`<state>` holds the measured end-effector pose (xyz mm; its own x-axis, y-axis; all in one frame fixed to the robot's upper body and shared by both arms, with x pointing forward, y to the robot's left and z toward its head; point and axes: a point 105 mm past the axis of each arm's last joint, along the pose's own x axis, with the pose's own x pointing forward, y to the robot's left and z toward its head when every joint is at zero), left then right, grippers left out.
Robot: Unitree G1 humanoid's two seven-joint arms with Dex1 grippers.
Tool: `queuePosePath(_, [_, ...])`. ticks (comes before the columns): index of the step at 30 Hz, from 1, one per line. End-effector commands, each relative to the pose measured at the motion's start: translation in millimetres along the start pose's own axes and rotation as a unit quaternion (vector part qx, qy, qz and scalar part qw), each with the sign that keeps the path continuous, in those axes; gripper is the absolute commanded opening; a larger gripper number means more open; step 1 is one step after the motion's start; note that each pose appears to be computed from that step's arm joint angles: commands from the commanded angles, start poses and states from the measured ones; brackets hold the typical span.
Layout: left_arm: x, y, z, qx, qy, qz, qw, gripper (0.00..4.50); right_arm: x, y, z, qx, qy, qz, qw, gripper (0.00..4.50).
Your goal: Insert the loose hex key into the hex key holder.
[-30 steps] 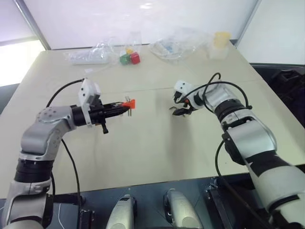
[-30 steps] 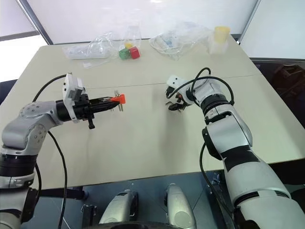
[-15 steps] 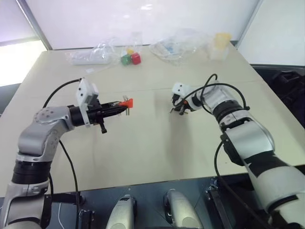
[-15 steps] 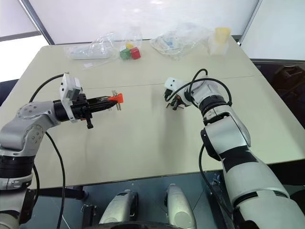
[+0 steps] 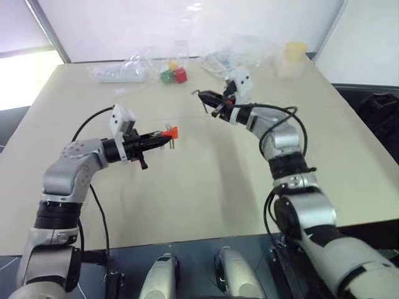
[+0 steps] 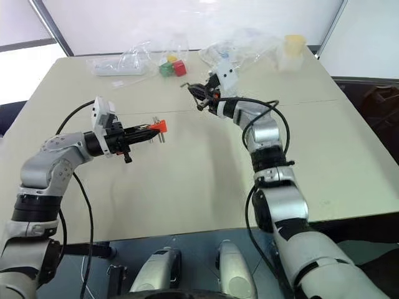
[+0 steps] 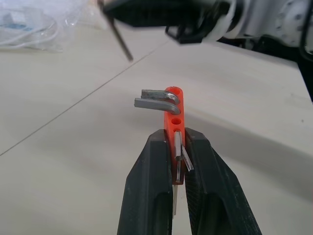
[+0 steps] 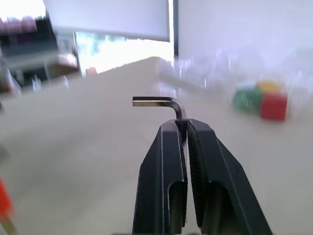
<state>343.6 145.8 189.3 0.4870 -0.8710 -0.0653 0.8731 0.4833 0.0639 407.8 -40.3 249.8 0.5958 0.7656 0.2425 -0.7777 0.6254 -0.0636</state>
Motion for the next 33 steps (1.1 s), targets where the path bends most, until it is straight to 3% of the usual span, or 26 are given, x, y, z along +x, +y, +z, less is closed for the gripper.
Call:
queuePosePath(1, [4.6,3.0,17.3,0.030,-0.018,-0.007,0.999,0.00,-1.7,24.9,53.8,-0.022,-0.109,0.014,0.994,0.02])
queuePosePath(8, [10.6,10.6,34.2,0.031,-0.046,0.002,0.998,0.00,-2.7,57.7,64.6,-0.032,-0.173,0.018,0.984,0.02])
queuePosePath(21, [14.1,9.6,43.8,0.025,-0.069,0.010,0.997,0.00,5.4,72.5,30.3,-0.037,-0.142,0.034,0.989,0.02])
queuePosePath(33, [12.4,8.6,47.0,0.028,-0.071,0.010,0.997,0.00,6.8,73.9,25.5,-0.033,-0.137,0.034,0.989,0.02])
